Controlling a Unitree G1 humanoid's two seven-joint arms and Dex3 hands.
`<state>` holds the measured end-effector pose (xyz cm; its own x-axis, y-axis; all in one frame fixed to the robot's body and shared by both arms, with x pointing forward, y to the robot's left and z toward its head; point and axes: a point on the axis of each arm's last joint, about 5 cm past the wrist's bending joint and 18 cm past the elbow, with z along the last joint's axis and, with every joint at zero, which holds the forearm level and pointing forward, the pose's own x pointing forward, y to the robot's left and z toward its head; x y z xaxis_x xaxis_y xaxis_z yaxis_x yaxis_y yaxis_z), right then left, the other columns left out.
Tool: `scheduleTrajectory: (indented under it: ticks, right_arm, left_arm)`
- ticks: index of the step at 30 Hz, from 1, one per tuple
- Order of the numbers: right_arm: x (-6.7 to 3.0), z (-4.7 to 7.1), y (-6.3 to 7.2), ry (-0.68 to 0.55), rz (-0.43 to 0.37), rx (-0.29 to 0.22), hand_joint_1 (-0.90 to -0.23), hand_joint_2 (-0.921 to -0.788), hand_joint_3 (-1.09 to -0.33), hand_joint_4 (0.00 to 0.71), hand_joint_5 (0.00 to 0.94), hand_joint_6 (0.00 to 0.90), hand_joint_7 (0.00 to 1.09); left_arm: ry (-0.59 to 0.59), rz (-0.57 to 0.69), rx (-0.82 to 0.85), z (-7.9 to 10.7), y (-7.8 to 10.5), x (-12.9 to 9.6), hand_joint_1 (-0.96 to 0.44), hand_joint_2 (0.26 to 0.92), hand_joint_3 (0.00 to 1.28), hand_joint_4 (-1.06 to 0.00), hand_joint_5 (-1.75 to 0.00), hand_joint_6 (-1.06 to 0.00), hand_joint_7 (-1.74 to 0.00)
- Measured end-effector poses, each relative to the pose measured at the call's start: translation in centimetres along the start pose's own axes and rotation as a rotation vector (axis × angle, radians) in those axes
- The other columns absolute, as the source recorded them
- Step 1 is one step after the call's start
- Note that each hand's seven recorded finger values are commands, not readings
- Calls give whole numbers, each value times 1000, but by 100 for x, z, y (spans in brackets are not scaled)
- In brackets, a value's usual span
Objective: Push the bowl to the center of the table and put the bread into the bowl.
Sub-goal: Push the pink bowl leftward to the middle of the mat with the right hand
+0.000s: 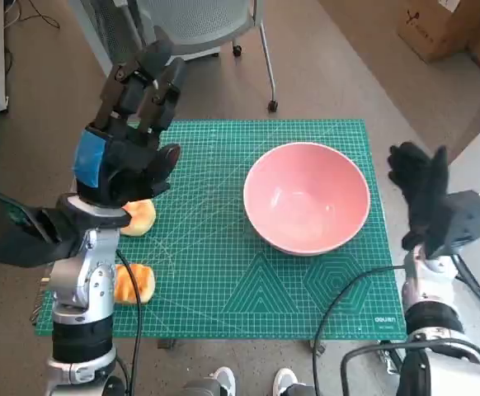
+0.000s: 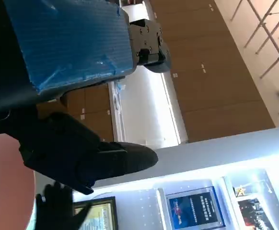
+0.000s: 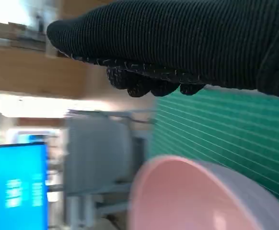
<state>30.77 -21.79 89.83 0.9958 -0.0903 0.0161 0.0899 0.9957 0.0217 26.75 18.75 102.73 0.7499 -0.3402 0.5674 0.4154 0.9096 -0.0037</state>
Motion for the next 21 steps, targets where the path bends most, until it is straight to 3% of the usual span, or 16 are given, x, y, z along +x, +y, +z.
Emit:
scheduleTrajectory:
  ticks: [12, 21]
  right_arm:
    - [-25, -125, 294, 82, 54, 81, -622, -921, -733, 198, 10, 381, 36]
    - [28, -66, 502, 66, 108, 121, -613, -921, -787, 199, 5, 381, 34]
  left_arm:
    - [0, 6, 5, 8, 6, -46, -486, 725, 502, -61, -15, 1, -595]
    - [7, 17, 10, 3, 26, -86, -493, 770, 408, -68, -20, 1, -590]
